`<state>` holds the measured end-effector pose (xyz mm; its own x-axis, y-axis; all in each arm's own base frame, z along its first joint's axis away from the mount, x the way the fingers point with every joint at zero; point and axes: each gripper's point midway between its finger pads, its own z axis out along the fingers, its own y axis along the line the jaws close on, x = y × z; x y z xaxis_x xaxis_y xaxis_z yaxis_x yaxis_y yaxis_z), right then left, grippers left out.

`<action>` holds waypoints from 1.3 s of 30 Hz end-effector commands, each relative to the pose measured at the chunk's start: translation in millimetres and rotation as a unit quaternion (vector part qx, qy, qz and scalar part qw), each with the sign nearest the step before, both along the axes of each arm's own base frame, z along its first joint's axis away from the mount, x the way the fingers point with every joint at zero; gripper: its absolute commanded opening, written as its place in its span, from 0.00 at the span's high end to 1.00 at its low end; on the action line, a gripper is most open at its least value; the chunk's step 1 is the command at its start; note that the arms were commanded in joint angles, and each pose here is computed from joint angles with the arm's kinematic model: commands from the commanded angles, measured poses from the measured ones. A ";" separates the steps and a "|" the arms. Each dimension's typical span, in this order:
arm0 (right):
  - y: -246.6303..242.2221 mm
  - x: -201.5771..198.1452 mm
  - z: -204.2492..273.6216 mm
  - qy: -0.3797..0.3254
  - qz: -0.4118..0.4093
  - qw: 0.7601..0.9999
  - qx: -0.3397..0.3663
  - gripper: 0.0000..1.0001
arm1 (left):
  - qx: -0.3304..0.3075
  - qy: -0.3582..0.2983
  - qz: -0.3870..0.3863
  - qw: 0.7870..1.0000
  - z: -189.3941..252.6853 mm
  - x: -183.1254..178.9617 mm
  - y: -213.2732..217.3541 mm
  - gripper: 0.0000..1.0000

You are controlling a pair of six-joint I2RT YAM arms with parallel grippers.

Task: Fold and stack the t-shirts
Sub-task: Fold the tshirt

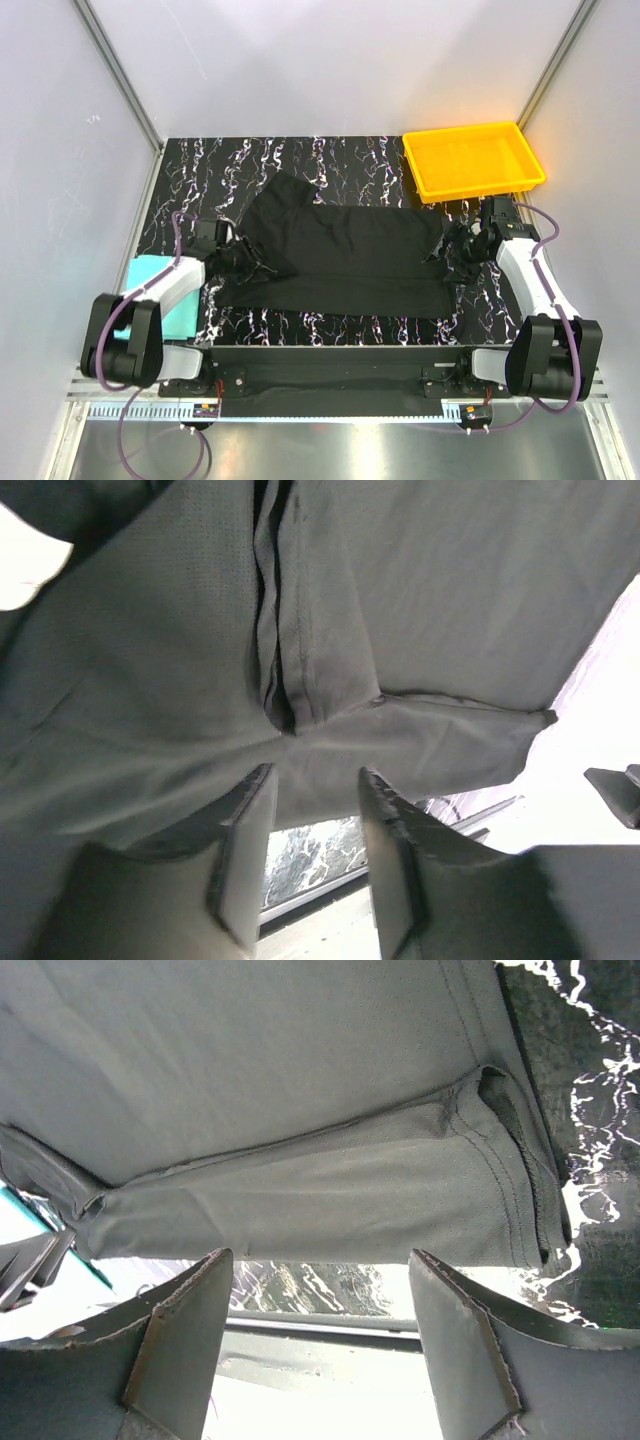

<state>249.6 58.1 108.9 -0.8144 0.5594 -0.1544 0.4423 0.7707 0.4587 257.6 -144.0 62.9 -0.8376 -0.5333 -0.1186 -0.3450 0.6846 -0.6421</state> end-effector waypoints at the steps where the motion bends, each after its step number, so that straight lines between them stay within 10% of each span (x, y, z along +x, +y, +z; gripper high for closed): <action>1: 6.5 0.8 5.3 -0.008 0.027 1.000 0.012 0.22 | -0.024 -0.015 0.007 1.000 3.5 17.4 -13.1 0.61; 16: 9.3 -5.3 -7.0 0.006 0.040 0.999 0.019 0.22 | -0.009 0.026 0.030 0.999 -24.9 25.2 -13.0 0.64; 24: 7.8 2.4 -6.5 0.005 0.038 0.999 0.016 0.21 | 0.012 -0.003 -0.004 1.000 -4.0 41.6 -19.0 0.96; 39: 6.9 12.9 -13.9 0.017 0.029 0.999 0.018 0.19 | 0.028 -0.059 -0.134 0.989 30.0 93.0 -70.3 0.77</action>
<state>250.4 63.2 86.7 -0.8496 0.5229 -0.0689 0.4415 0.7767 0.4492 340.0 -198.1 56.8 -0.9077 -0.4033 -0.1161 -0.2570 0.7529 -0.6059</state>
